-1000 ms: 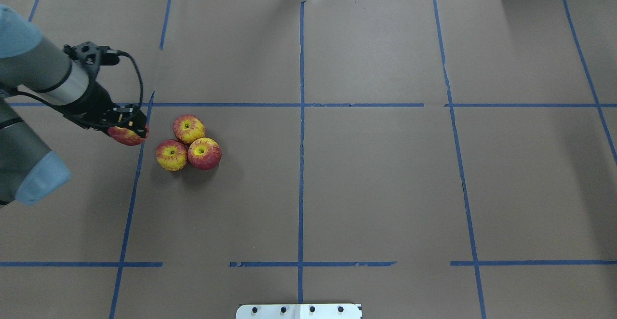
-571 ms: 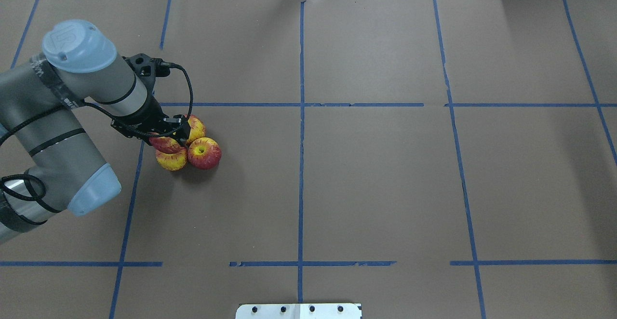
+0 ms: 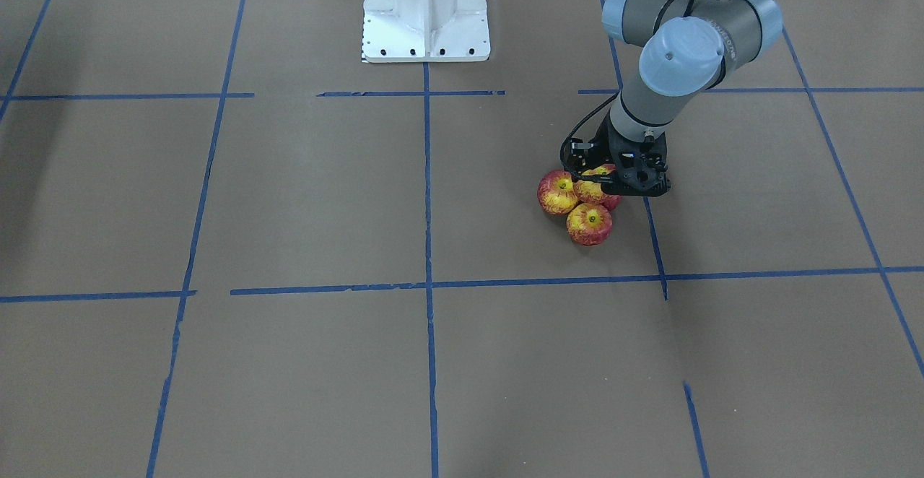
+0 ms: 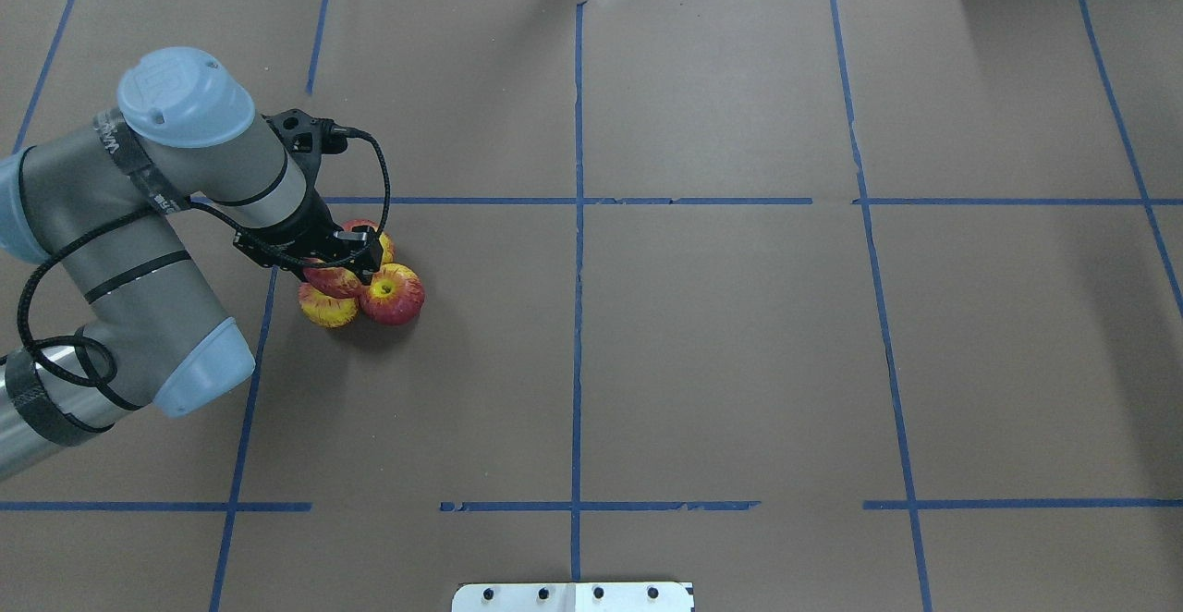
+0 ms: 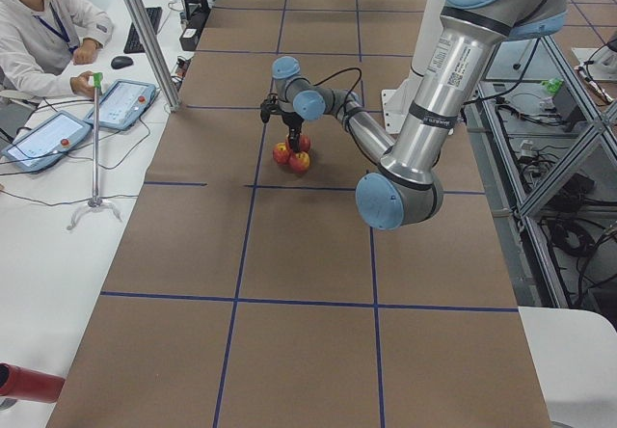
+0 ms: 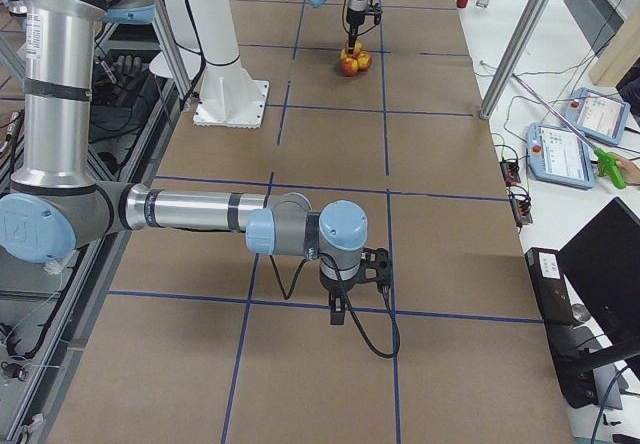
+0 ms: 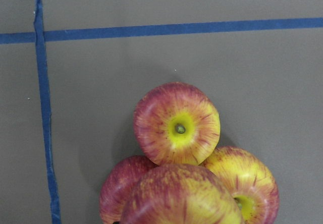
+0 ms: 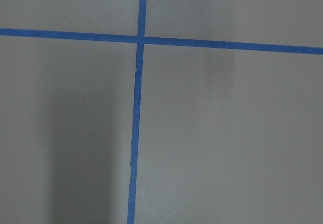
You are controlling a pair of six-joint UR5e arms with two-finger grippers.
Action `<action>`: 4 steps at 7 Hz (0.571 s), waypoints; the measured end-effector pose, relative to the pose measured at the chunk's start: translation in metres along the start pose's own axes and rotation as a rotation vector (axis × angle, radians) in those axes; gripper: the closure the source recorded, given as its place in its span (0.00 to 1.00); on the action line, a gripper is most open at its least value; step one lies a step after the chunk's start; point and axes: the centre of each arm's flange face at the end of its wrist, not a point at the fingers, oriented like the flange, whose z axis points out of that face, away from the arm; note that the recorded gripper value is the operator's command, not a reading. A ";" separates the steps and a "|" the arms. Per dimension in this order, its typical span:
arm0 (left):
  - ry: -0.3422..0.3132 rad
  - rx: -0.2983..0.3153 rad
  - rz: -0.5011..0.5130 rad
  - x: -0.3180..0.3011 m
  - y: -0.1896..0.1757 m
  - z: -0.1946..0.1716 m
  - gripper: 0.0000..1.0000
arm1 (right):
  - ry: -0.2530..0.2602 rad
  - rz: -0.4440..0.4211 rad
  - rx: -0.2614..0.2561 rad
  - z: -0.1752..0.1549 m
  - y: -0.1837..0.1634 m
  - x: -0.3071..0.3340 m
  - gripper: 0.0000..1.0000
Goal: Stack apples
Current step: 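Lower the apple onto the cluster and open the left gripper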
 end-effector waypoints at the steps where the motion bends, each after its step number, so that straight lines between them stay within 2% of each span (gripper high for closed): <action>1: 0.000 -0.001 -0.001 0.000 0.000 0.000 0.11 | 0.000 0.000 0.000 0.000 0.000 0.000 0.00; 2: -0.001 -0.003 -0.002 0.000 0.000 0.001 0.00 | 0.000 0.000 0.000 0.000 0.000 0.000 0.00; 4: -0.002 -0.004 -0.002 0.000 0.000 0.001 0.00 | 0.000 0.000 0.000 0.000 0.000 0.000 0.00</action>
